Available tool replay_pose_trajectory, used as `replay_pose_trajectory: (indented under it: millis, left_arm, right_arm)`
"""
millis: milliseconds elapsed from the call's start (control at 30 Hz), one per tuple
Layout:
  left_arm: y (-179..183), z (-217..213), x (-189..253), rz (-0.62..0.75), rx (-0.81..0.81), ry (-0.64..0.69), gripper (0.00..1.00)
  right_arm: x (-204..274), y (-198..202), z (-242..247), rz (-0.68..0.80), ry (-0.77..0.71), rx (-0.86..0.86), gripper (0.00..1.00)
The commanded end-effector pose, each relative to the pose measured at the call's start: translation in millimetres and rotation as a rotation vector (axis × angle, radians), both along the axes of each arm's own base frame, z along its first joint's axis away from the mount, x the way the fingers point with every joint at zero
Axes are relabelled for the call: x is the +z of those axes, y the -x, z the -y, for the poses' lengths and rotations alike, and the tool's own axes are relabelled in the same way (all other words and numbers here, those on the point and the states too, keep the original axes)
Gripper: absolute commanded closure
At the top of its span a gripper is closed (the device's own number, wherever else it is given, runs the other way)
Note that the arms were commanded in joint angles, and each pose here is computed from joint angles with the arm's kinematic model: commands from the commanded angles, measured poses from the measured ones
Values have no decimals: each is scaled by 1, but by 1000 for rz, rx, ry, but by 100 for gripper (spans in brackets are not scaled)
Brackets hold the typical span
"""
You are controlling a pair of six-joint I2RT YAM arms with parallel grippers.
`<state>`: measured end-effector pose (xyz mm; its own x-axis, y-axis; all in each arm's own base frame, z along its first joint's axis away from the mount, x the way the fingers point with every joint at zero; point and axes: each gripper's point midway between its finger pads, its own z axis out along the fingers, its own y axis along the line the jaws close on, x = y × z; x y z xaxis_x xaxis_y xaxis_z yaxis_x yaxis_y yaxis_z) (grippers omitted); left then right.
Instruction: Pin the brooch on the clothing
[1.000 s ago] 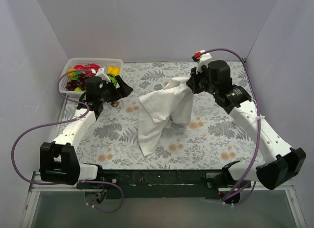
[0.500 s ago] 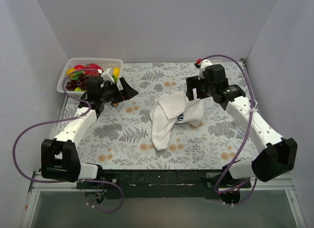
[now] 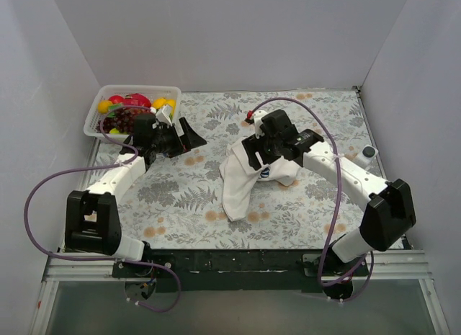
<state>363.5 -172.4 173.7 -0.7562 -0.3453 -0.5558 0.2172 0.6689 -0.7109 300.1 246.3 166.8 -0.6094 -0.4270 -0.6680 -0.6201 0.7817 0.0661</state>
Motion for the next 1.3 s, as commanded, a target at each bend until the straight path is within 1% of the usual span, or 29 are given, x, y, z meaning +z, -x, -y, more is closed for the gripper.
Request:
replay_pose_trajectory:
  millis: [0, 33, 100, 133, 233, 400, 433, 500, 533, 600, 733, 800, 867, 900, 967, 1000, 1067, 1100, 1133, 1167, 1200, 1267]
  left_arm:
    - [2, 5, 15, 11, -25, 36, 2]
    - [4, 5, 10, -2, -21, 37, 2]
    - [4, 6, 9, -6, -23, 45, 2]
    - [6, 6, 6, -18, -24, 47, 2]
    - [6, 7, 2, -31, -28, 50, 2]
    - [5, 7, -4, -43, -26, 48, 2]
    - [5, 7, -5, -49, -27, 48, 2]
    - [4, 8, -5, -48, -32, 49, 2]
    - [4, 8, -7, -50, -31, 48, 2]
    - [4, 8, -8, -53, -30, 47, 2]
    - [3, 7, -14, -63, -29, 40, 2]
    - [4, 7, -16, -64, -30, 35, 2]
    - [3, 6, -17, -63, -31, 31, 2]
    - [3, 6, -18, -65, -32, 29, 2]
    - [3, 6, -19, -65, -34, 26, 2]
    - [3, 6, -20, -66, -34, 26, 2]
    - [4, 7, -22, -69, -44, 24, 2]
    - [5, 7, -23, -73, -49, 27, 2]
    - [6, 8, -24, -80, -49, 28, 2]
    - [7, 8, -25, -86, -53, 33, 2]
    - [8, 10, -25, -95, -57, 41, 2]
    - [12, 12, -29, -112, -64, 45, 2]
  right_arm:
    - [-4, -7, -21, 41, 35, 47, 22]
    - [-4, -7, -25, 43, 49, 49, 25]
    - [-15, -12, -27, 33, 90, 40, 28]
    - [-13, -13, -33, 39, 90, 46, 30]
    - [-25, -14, -40, 18, 120, 37, 30]
    - [-53, -13, -44, 6, 236, 11, 31]
    - [-60, -12, -43, -6, 258, 4, 32]
    - [-66, -11, -43, -7, 281, 2, 32]
    - [-70, -10, -44, -8, 293, 1, 34]
    - [-76, -9, -42, -7, 317, 0, 34]
    - [-93, -8, -34, -16, 401, -22, 42]
    - [-96, -10, -27, -4, 439, -47, 43]
    - [-98, -11, -23, 0, 463, -61, 49]
    - [-96, -12, -20, 10, 478, -76, 50]
    - [-91, -15, -20, 27, 473, -84, 58]
    - [-88, -16, -20, 38, 477, -87, 59]
    - [-77, -20, -23, 58, 463, -94, 74]
    - [-73, -22, -21, 65, 468, -101, 78]
    - [-64, -25, -24, 80, 454, -105, 86]
    - [-60, -26, -25, 86, 455, -104, 88]
    - [-56, -28, -25, 96, 451, -108, 91]
    - [-42, -34, -30, 126, 430, -107, 92]
